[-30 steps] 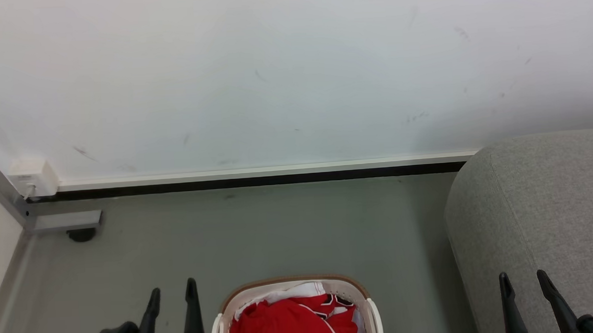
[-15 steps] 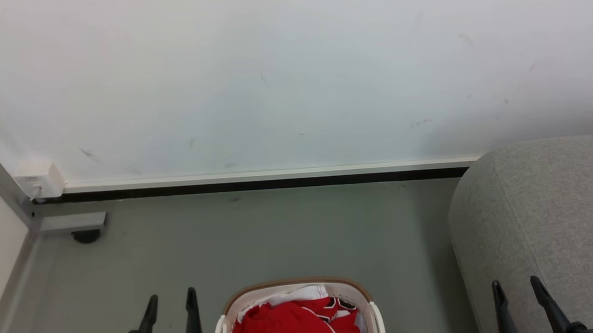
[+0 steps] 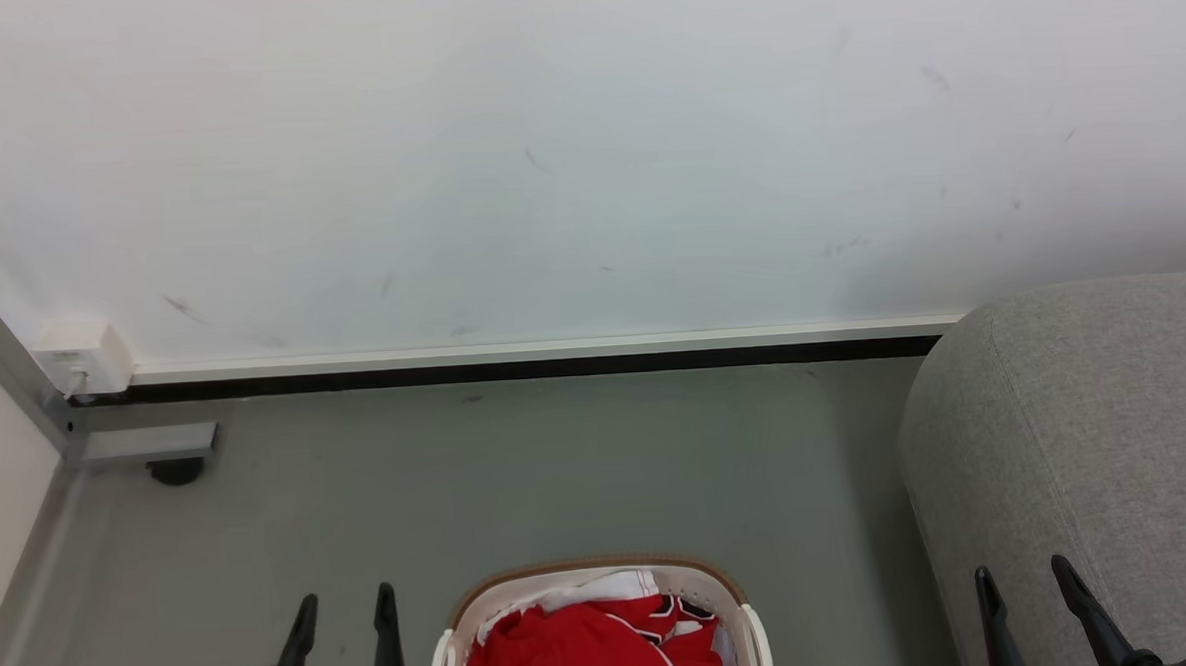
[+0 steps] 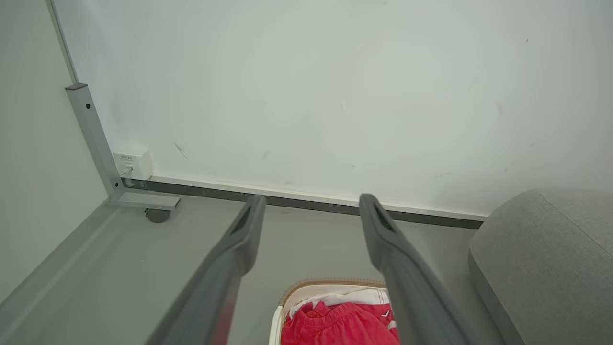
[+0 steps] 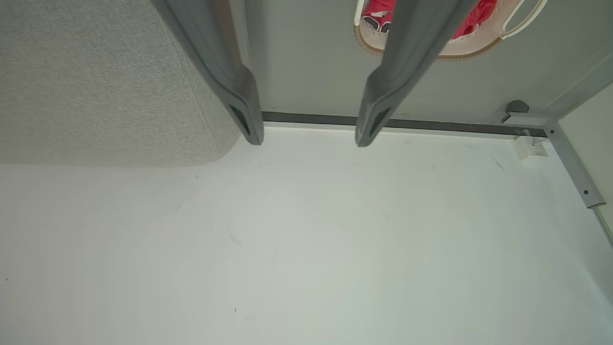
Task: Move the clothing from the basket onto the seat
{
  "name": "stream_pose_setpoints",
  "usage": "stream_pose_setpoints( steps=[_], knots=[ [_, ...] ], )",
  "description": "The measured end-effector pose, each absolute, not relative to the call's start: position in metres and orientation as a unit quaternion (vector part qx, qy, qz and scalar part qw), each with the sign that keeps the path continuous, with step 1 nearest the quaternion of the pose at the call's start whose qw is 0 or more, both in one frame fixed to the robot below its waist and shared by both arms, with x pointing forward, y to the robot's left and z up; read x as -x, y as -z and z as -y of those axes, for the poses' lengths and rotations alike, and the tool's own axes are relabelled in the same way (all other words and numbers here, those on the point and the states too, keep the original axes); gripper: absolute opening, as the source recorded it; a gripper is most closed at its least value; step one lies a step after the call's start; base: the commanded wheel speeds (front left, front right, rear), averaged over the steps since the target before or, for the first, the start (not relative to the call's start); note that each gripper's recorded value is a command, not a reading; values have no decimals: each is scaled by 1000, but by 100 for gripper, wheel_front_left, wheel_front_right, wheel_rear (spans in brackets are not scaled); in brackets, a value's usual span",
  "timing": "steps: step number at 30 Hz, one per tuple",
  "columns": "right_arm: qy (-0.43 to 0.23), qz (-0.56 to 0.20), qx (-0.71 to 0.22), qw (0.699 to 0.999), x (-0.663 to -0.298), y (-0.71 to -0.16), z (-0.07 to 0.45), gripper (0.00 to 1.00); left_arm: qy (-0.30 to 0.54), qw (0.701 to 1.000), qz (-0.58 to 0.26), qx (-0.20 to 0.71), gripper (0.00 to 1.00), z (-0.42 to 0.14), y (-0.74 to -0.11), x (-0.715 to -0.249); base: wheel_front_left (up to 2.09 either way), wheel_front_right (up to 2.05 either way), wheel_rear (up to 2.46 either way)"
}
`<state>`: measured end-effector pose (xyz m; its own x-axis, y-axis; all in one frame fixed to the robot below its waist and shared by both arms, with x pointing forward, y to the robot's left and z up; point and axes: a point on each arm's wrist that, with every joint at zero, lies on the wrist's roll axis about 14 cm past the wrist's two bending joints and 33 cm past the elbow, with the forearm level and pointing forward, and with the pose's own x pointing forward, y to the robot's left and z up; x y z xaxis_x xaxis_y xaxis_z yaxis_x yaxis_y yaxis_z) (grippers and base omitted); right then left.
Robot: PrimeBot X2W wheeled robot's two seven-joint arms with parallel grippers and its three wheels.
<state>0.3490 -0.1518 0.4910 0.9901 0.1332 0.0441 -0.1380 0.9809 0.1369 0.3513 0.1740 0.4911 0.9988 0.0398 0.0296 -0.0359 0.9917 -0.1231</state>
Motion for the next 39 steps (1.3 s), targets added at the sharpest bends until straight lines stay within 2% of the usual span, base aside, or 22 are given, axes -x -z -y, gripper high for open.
stream_pose_setpoints(
  steps=[19,29,39],
  knots=[
    [-70,13,-76,995,-348,-488,150,100,-17,998,9,63,100,-174,-486,-352,0,0,0],
    [-56,11,-77,995,-354,-487,158,100,45,997,-4,68,100,-136,-480,-379,0,0,0],
    [-48,20,-89,995,-396,-489,163,100,146,981,-126,23,100,-75,-399,-435,0,0,0]
  ],
)
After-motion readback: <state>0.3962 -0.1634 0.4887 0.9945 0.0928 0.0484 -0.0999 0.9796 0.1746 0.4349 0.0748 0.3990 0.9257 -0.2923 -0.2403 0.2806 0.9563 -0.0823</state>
